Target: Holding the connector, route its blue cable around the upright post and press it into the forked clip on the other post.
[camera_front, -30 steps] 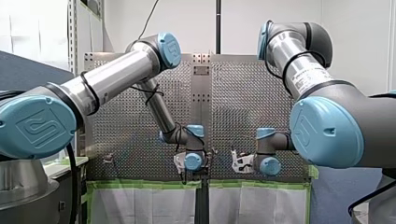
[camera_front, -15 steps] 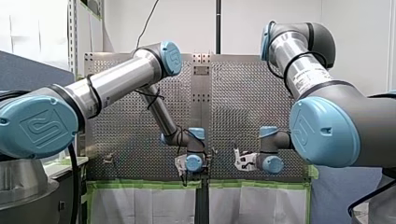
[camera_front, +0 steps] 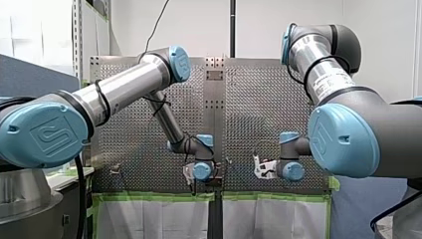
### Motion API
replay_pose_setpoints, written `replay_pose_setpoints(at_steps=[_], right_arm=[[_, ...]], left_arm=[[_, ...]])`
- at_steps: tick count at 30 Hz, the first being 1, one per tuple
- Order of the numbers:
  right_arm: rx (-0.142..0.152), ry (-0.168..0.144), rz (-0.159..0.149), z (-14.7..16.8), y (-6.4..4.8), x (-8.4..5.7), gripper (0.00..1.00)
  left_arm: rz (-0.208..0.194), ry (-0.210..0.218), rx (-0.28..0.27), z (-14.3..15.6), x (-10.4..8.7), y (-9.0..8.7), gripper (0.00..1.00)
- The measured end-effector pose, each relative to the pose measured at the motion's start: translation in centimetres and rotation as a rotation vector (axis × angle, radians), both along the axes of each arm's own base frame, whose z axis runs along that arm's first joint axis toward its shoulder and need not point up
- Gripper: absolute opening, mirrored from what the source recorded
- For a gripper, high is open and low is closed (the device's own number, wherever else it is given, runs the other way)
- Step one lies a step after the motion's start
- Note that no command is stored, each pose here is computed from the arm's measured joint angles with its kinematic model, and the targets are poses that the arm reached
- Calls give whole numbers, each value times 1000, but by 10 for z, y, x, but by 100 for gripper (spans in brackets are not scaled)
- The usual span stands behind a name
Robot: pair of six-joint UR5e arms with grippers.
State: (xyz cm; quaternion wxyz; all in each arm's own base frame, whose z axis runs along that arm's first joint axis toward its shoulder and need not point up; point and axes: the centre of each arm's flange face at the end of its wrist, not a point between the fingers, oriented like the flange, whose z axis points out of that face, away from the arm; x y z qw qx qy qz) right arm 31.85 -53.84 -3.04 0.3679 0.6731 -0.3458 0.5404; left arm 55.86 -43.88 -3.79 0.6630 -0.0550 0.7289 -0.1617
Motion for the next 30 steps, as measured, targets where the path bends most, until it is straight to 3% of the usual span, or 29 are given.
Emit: replay_pose_setpoints(at_steps=[12, 21, 30], right_arm=[[5, -4, -14, 3, -9, -6, 0], [-10, -14, -16, 5, -14, -7, 0], [-26, -27, -19, 14, -31, -10, 0]], left_arm=[[-6, 9, 14, -1, 9, 11, 0], [-20, 11, 17, -1, 11, 13, 0], [-26, 11, 12, -1, 11, 13, 0]])
